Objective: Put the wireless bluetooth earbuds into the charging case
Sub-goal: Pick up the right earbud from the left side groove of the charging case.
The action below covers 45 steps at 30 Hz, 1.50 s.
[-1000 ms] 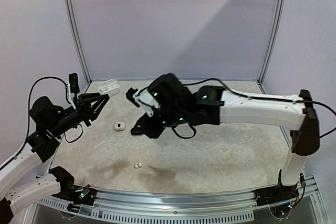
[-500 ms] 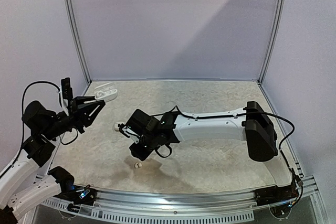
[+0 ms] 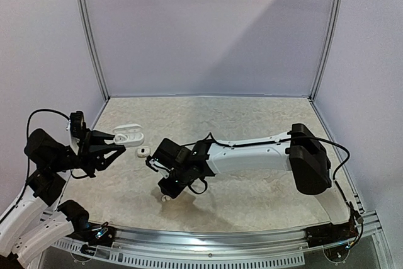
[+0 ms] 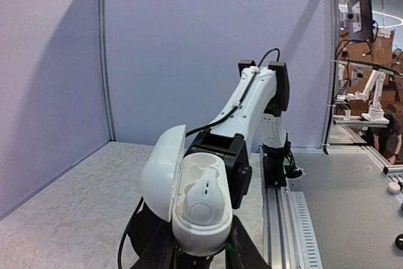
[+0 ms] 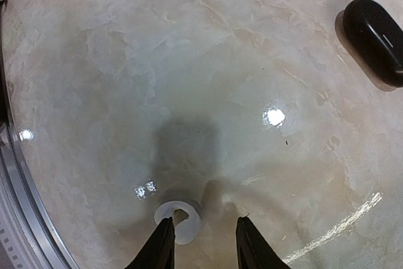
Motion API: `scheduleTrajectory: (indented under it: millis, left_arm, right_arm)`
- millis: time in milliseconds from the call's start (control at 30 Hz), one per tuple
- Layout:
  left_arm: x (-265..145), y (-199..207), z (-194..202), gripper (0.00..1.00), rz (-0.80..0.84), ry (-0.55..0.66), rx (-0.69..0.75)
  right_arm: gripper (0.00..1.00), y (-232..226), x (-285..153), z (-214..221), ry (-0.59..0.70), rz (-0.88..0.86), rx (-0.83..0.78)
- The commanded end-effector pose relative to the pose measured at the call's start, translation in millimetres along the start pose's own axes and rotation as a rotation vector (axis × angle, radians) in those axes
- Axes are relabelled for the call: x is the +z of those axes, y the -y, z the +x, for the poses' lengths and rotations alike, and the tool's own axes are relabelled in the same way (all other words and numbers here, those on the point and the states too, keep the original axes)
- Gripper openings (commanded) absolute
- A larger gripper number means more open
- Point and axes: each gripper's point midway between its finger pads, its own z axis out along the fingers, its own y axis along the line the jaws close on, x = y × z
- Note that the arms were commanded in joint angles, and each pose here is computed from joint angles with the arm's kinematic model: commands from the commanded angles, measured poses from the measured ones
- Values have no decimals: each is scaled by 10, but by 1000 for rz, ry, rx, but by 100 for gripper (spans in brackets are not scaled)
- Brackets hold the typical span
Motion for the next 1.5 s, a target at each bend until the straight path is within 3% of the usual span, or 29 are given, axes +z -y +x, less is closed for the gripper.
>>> scheduleTrajectory:
  millis: [0, 467, 767, 1067, 1267, 1467]
  left_arm:
    - [-26, 195, 88, 0, 118, -24, 50]
    - [-90, 484, 382, 0, 335, -135, 216]
    - [-102, 526, 395, 0, 353, -138, 184]
    - [-95, 479, 386, 0, 307, -142, 159]
    - [-16, 202, 323, 0, 143, -121, 104]
    - [21, 83, 284, 0, 89, -118, 74]
  right_arm:
    - [33, -11, 109, 63, -22, 7, 9]
    - [33, 8, 127, 76, -30, 16, 7]
    - [34, 44, 165, 155, -55, 30, 15]
    - [33, 10, 122, 143, -50, 5, 17]
    - [32, 15, 147, 195, -64, -8, 31]
    - [27, 17, 159, 256, -80, -13, 40]
